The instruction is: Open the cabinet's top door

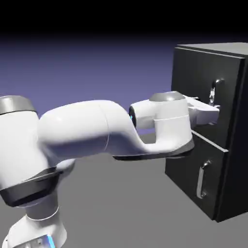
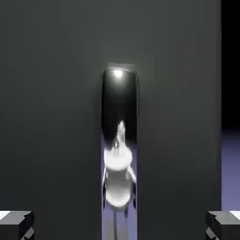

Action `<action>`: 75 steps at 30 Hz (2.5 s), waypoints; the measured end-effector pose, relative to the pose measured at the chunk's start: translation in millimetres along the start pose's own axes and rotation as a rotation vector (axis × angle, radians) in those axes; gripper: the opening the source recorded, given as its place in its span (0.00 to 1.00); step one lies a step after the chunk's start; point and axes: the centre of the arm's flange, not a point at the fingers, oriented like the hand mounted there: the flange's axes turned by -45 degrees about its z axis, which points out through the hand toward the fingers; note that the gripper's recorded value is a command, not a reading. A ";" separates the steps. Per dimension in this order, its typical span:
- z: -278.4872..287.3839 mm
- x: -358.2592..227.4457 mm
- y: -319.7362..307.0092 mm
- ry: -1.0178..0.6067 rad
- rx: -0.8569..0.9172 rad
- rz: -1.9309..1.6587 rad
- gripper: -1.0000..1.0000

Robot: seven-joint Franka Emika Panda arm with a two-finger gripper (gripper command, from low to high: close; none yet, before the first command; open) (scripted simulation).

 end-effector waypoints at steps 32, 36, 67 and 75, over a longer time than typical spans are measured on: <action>-135.8 0.0 -121.4 0.000 -0.553 -0.002 0.00; -144.9 0.0 -136.7 0.000 -0.606 -0.001 0.00; -186.1 0.0 -270.0 0.001 -1.029 0.000 0.00; -184.8 0.1 -340.8 0.000 -1.241 0.000 0.00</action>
